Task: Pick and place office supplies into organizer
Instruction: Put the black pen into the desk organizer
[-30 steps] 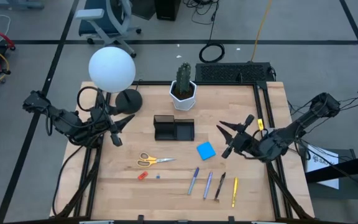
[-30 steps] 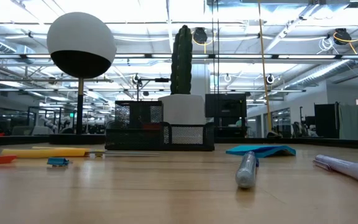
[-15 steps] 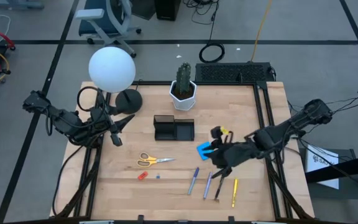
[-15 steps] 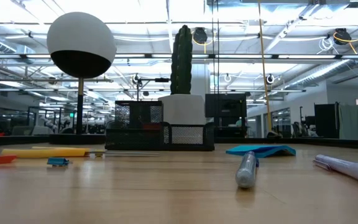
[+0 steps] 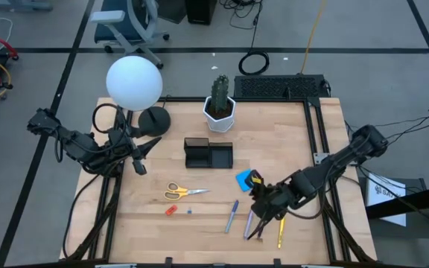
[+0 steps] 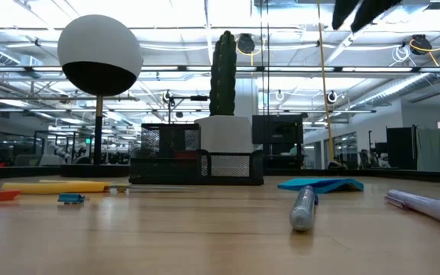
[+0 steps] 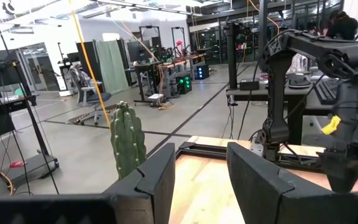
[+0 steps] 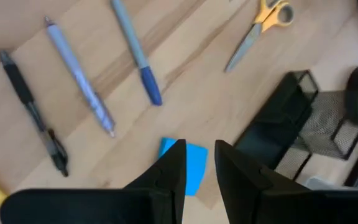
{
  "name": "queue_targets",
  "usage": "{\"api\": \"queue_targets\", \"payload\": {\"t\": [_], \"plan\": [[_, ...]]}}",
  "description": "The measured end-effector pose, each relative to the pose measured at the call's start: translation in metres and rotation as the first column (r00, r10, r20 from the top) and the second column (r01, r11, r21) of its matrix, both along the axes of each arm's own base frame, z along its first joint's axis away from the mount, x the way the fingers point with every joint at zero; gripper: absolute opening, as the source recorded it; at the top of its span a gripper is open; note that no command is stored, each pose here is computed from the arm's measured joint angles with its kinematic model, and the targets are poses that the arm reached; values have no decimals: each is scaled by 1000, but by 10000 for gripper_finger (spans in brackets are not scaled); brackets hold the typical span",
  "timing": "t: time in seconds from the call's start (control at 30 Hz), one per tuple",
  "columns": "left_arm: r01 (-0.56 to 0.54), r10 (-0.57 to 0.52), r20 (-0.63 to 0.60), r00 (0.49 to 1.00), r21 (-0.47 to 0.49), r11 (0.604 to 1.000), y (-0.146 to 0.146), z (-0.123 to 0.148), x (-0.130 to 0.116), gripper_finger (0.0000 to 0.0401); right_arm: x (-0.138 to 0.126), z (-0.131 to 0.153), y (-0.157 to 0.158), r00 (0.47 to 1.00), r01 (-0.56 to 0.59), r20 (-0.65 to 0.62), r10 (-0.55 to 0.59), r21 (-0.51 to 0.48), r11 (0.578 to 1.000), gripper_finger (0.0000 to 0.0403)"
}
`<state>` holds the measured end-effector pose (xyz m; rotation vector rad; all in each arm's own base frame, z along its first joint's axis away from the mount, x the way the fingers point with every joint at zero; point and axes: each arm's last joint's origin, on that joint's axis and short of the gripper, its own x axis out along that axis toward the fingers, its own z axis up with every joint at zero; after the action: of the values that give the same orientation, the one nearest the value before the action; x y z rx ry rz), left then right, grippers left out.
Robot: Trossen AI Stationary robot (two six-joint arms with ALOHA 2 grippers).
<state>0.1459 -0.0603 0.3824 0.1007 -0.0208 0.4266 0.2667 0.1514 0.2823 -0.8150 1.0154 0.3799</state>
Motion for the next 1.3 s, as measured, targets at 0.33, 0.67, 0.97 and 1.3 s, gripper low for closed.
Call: {"api": "queue_targets", "payload": {"t": [0.33,0.67,0.97,1.3], "plan": [[0,0,0,1000,0,1000,0,0,0,152,-14,-13,18,981,28,-192,-2,133,991,75],[0,0,1,1000,0,1000,0,0,0,152,-13,-41,42,954,13,-298,26,128,992,75],[0,0,1,1000,0,1000,0,0,0,152,-6,-59,49,945,2,-326,34,111,994,75],[0,0,0,1000,0,1000,0,0,0,152,-1,-76,61,927,-31,-364,88,159,987,110]]}}
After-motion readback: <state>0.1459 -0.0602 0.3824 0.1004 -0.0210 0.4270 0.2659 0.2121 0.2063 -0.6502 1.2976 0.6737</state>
